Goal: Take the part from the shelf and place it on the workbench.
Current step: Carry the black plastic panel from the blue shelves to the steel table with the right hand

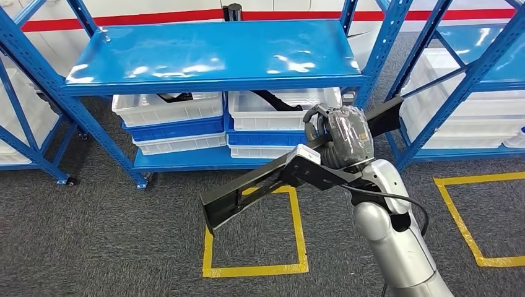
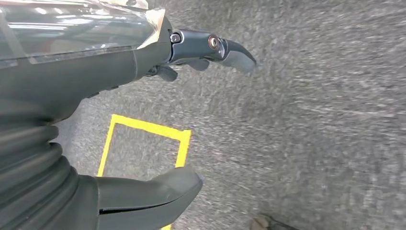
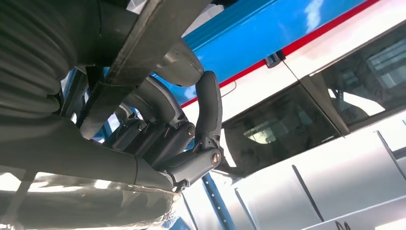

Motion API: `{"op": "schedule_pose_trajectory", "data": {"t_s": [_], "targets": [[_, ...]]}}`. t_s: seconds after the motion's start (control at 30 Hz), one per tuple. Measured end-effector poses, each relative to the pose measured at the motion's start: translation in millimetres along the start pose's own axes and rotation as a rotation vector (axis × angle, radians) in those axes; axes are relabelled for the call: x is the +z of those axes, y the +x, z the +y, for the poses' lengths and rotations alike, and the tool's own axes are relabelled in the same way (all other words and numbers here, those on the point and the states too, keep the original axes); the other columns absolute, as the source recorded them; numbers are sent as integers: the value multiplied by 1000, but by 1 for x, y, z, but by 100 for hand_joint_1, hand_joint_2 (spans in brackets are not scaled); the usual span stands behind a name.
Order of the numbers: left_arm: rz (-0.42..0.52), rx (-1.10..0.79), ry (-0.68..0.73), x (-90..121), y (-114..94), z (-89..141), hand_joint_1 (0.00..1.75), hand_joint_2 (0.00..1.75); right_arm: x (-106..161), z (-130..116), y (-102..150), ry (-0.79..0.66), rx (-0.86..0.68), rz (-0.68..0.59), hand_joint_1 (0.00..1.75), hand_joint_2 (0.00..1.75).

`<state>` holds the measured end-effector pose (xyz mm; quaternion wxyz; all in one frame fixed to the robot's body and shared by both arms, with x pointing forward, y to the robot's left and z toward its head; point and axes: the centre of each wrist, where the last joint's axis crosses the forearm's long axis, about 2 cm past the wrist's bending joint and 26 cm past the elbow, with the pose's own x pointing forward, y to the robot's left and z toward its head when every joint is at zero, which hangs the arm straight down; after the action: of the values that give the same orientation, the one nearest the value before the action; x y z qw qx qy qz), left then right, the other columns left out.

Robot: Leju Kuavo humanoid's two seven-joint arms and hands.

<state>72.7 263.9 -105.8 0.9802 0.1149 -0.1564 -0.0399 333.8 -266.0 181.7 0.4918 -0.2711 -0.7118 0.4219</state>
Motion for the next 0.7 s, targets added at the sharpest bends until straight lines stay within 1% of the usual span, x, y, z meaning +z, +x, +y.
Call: {"op": "schedule_pose_trajectory", "data": {"t_s": [0.2,0.4,0.7], "targets": [[1,-9,-2,1,-4,0,0,175,12,11,-4,20,-18,16,175,175],[-1,-19,-1,0,-5,1,0,175,17,13,-4,15,-21,18,175,175],[1,4,1,1,-4,-1,0,175,11,10,-6,19,-12,-2,175,175]]}}
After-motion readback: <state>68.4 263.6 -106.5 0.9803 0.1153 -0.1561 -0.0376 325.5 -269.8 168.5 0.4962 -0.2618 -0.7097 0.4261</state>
